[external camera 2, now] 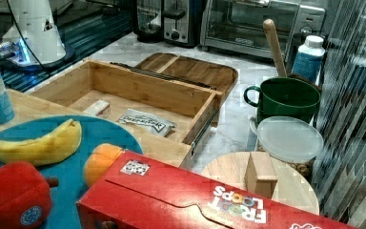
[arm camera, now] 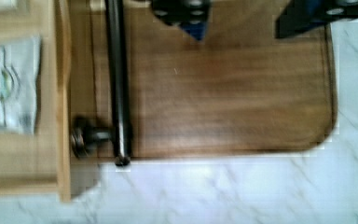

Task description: Close the drawer.

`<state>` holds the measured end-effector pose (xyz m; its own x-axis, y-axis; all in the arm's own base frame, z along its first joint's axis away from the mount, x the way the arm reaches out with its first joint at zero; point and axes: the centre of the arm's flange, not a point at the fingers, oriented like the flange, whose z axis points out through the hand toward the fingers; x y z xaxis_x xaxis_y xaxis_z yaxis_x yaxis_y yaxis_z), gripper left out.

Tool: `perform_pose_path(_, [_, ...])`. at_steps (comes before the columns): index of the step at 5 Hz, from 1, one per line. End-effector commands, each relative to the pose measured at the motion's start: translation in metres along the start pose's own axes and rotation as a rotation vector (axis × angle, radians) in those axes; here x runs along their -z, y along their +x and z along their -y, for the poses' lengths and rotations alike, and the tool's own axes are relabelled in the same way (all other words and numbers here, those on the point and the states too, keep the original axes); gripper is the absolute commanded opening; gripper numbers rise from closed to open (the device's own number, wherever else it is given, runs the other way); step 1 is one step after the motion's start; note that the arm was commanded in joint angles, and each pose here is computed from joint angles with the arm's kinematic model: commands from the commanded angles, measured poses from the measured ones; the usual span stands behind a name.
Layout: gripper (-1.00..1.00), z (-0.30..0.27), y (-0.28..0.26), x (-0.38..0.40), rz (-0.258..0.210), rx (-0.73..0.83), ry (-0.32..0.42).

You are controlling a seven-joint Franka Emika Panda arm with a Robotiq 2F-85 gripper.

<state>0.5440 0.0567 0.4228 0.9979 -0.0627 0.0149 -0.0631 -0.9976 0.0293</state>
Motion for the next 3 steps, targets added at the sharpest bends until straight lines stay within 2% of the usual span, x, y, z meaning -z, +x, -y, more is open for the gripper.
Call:
perform_pose_path(1, [-1.00,0.005,-0.037,-0.071,-0.015,0.151,-0.100])
perform_pose_path(2, [-1.00,0.002,-0.040,-0.108,-0.054,0.136,-0.140])
perform_pose_path(3, [-1.00,0.001,-0.039,-0.125,-0.048,0.112,-0.153])
